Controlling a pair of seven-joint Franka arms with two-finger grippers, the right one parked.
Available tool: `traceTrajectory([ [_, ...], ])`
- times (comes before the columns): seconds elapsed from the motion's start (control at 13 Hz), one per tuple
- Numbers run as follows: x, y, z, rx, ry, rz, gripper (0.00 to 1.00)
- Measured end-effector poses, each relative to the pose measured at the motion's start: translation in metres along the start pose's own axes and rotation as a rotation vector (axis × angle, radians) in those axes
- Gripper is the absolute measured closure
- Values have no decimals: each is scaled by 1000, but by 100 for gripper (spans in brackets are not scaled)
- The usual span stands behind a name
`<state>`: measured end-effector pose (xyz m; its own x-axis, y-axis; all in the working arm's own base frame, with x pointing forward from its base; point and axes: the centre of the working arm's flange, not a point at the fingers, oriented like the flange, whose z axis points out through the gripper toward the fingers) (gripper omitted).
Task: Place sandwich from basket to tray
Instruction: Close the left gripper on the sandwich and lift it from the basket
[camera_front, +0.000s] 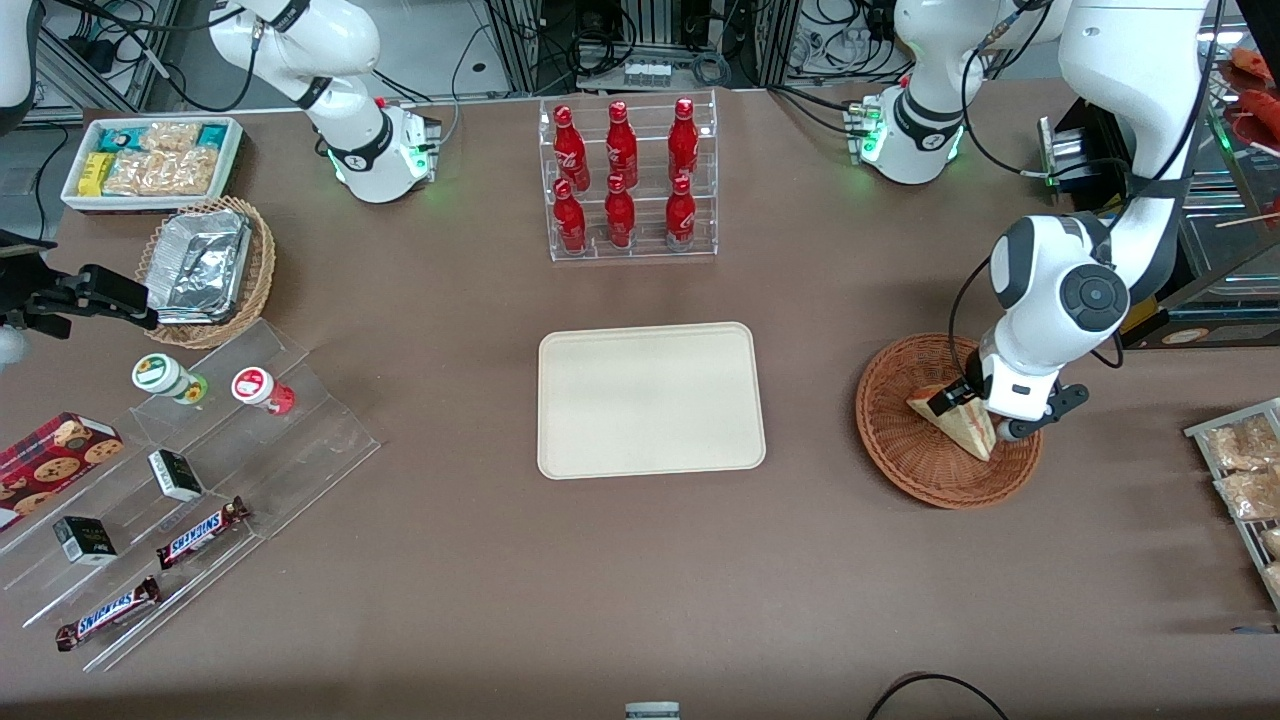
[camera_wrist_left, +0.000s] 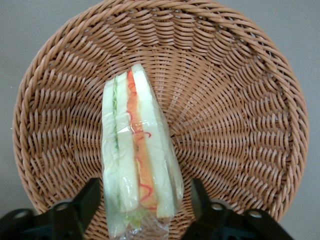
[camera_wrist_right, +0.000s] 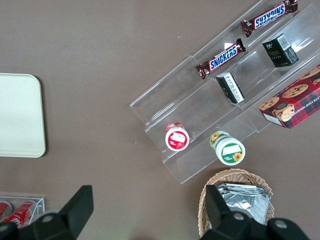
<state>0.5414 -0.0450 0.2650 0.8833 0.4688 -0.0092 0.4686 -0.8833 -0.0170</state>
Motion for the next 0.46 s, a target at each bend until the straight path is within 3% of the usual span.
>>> traceTrajectory([
  [0.23,0,0,0,0,0,-1,59],
  [0.46,3,1,-9,-2,6,-2,73],
])
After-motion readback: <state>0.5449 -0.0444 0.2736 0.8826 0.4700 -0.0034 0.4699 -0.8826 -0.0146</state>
